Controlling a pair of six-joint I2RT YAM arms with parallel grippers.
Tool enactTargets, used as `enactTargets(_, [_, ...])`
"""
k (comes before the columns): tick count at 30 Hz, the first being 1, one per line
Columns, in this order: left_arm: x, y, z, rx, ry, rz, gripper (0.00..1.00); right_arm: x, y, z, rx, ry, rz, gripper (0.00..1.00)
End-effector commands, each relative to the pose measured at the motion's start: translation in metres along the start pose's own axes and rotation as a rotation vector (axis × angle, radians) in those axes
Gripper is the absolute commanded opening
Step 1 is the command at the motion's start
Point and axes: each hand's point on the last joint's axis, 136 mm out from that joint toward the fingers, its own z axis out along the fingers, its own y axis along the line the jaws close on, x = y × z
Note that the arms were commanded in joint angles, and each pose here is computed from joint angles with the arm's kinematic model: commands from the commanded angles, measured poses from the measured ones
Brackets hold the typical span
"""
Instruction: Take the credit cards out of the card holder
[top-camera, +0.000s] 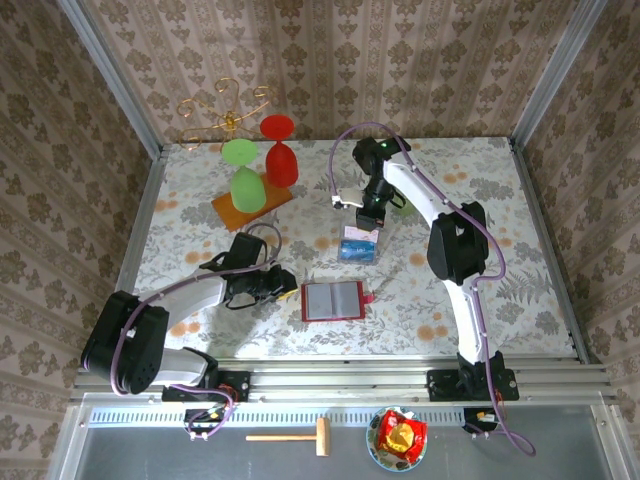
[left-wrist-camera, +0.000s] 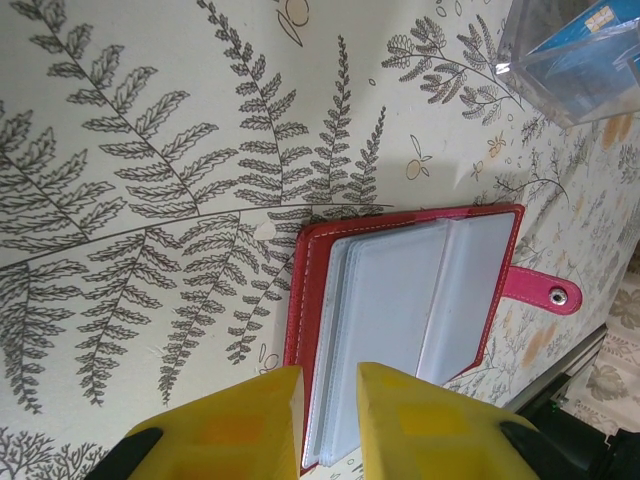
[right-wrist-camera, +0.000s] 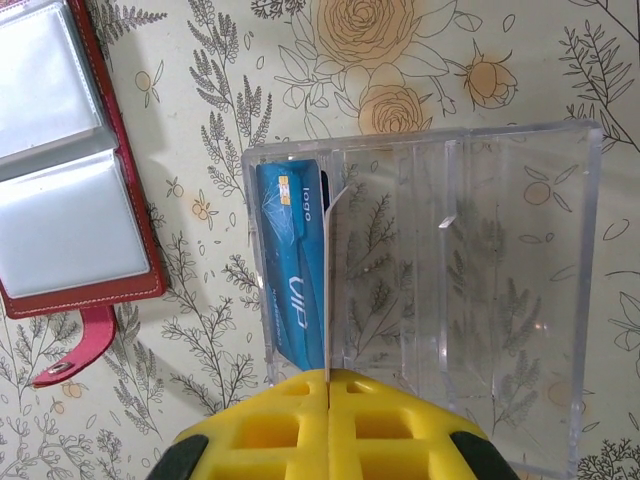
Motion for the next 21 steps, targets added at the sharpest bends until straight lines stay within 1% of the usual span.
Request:
enactTargets(1, [0.002, 0.005, 0.0, -0.014, 0.01, -0.003, 0.22, 0.007, 0.008, 0.014, -0.071, 0.039, 0.0, 0.0])
enactTargets(4, [0.001, 0.004, -0.001, -0.011, 0.007, -0.001, 0.22, 0.003, 0.002, 0.004, -0.029, 0.025, -0.016, 0.0])
enactTargets(11, [0.0, 0.004, 0.001, -0.008, 0.007, -0.005, 0.22, -0.006, 0.0, -0.015, 0.002, -0.005, -0.034, 0.0])
enactTargets(17, [0.0, 0.003, 0.002, -0.003, 0.012, -0.006, 0.21, -0.005, -0.004, -0.017, 0.014, 0.002, -0.037, 0.0])
enactTargets(21, [0.0, 0.003, 0.002, -0.006, 0.013, -0.006, 0.22, -0.002, -0.009, -0.011, 0.017, 0.017, -0.039, 0.0])
